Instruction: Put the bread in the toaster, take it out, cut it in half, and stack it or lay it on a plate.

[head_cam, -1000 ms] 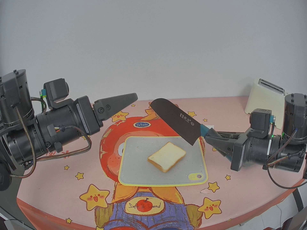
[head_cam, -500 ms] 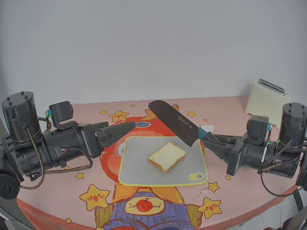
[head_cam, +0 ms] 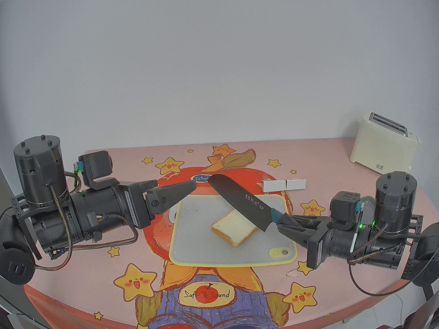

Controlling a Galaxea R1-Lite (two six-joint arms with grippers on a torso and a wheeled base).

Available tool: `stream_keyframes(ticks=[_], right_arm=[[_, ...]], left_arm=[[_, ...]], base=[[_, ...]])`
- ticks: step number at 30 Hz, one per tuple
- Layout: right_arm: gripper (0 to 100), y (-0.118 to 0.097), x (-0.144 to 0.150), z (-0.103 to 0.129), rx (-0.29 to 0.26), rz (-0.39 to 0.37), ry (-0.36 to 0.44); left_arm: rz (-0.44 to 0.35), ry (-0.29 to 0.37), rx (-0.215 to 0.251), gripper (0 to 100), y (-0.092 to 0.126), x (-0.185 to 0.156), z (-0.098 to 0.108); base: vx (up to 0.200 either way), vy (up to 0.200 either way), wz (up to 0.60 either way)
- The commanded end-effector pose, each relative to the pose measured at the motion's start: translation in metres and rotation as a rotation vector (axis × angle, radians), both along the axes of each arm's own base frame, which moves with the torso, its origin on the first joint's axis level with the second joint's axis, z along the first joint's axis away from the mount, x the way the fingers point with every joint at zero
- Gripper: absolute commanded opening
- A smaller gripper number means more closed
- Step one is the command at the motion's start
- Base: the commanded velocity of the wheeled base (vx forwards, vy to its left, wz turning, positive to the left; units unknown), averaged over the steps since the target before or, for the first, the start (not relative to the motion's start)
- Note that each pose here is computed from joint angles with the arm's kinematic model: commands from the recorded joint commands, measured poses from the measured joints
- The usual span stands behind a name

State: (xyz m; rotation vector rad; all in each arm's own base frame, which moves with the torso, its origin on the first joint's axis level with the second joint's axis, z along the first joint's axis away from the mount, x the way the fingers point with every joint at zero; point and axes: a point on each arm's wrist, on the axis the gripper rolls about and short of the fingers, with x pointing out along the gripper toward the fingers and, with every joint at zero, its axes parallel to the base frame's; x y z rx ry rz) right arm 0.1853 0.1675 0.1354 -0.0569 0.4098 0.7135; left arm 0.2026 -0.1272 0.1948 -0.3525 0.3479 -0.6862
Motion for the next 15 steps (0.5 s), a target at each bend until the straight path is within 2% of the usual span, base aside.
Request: stream_keyframes(ticks=[1, 9, 15], right_arm=[[0, 0.001, 0.001, -0.005, -0.012, 0.002, 0.014], [0, 0.005, 0.004, -0.014, -0.039, 0.005, 0.039], [0, 0.004, 0.004, -0.016, -0.044, 0.002, 0.042]], left_arm=[[0.002, 0.011, 0.006, 100, -0.001, 0.002, -0.003], [0.002, -0.03, -0.018, 100, -0.003, 0.005, -0.009], [0.003, -0.023, -0.014, 100, -0.006, 0.01, -0.016]], base=[[0.0, 0.0, 0.0], [0.0, 0.0, 0.0], [0.0, 0.0, 0.0]])
